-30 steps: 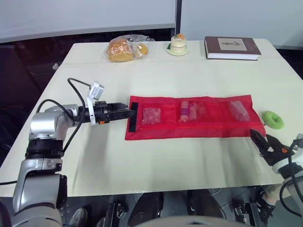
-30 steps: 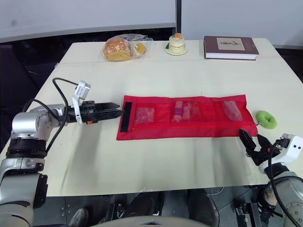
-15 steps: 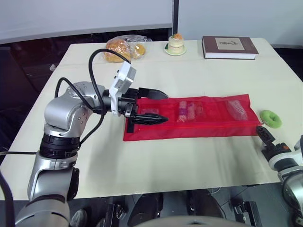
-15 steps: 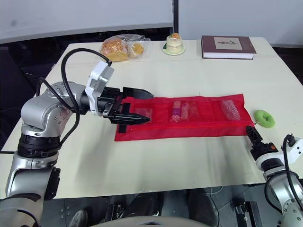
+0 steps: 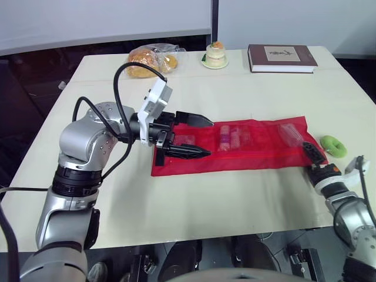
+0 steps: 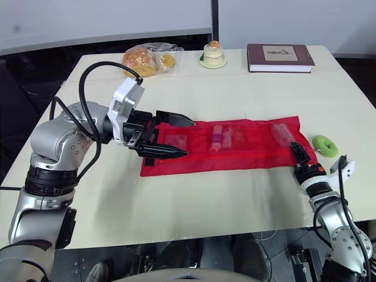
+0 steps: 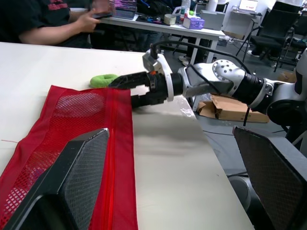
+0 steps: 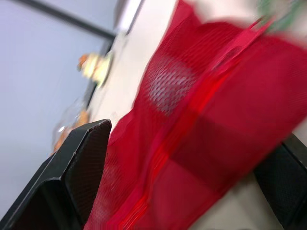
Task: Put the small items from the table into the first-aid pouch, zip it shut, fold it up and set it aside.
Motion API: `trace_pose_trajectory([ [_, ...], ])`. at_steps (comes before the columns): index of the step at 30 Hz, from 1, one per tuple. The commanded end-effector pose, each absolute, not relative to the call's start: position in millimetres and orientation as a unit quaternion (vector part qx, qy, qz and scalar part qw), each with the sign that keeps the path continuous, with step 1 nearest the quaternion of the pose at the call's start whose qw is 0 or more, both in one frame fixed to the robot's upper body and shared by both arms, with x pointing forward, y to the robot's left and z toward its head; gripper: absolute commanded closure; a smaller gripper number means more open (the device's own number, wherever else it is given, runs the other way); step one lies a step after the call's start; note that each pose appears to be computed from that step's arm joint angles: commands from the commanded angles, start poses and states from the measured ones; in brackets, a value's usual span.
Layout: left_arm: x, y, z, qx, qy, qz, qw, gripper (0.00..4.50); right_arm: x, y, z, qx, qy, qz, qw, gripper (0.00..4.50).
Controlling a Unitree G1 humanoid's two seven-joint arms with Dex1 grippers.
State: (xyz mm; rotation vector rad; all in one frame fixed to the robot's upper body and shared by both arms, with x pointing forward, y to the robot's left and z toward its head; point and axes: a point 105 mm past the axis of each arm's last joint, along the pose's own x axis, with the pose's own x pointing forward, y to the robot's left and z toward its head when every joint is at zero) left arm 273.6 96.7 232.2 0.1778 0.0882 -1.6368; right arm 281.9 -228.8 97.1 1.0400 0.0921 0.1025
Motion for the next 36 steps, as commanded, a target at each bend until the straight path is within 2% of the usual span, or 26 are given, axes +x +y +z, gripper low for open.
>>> trace_pose_trajectory([
  [1,265,95,239,0.098,0.023,-0.739,0.666,0.08,285,-218,97,0.459,0.041,0.082,0.884,0.00],
  [3,265,94,239,0.098,0.022,-0.740,0.666,0.08,289,-221,93,0.440,0.037,0.074,0.894,0.00],
  [6,265,94,239,0.097,0.021,-0.740,0.665,0.00,294,-232,93,0.408,0.013,0.047,0.912,0.74],
  [7,265,94,238,0.097,0.020,-0.740,0.666,0.00,295,-236,93,0.396,0.005,0.041,0.917,1.34],
  [9,267,94,237,0.098,0.019,-0.737,0.669,0.00,293,-240,94,0.371,-0.004,0.035,0.928,2.26],
  [10,268,94,238,0.099,0.018,-0.734,0.671,0.00,292,-242,93,0.358,-0.006,0.034,0.933,2.99],
  [12,270,95,239,0.100,0.017,-0.732,0.674,0.00,286,-245,94,0.335,-0.008,0.035,0.942,3.60],
  [14,270,95,239,0.101,0.016,-0.731,0.675,0.00,280,-249,96,0.309,-0.010,0.038,0.950,4.39],
  [22,272,95,240,0.101,0.015,-0.726,0.680,0.00,247,-283,132,0.161,-0.025,0.066,0.984,4.48],
  [27,274,96,242,0.103,0.014,-0.725,0.681,0.00,234,-292,156,0.019,-0.005,0.101,0.995,4.48],
  [28,274,96,242,0.103,0.014,-0.724,0.681,0.00,234,-288,158,-0.009,0.001,0.115,0.993,4.48],
  [32,277,95,243,0.105,0.011,-0.722,0.684,0.00,240,-221,170,-0.138,0.021,0.246,0.959,4.48],
  [36,278,93,242,0.105,0.010,-0.723,0.683,0.00,240,-158,148,-0.250,0.052,0.355,0.899,4.48],
])
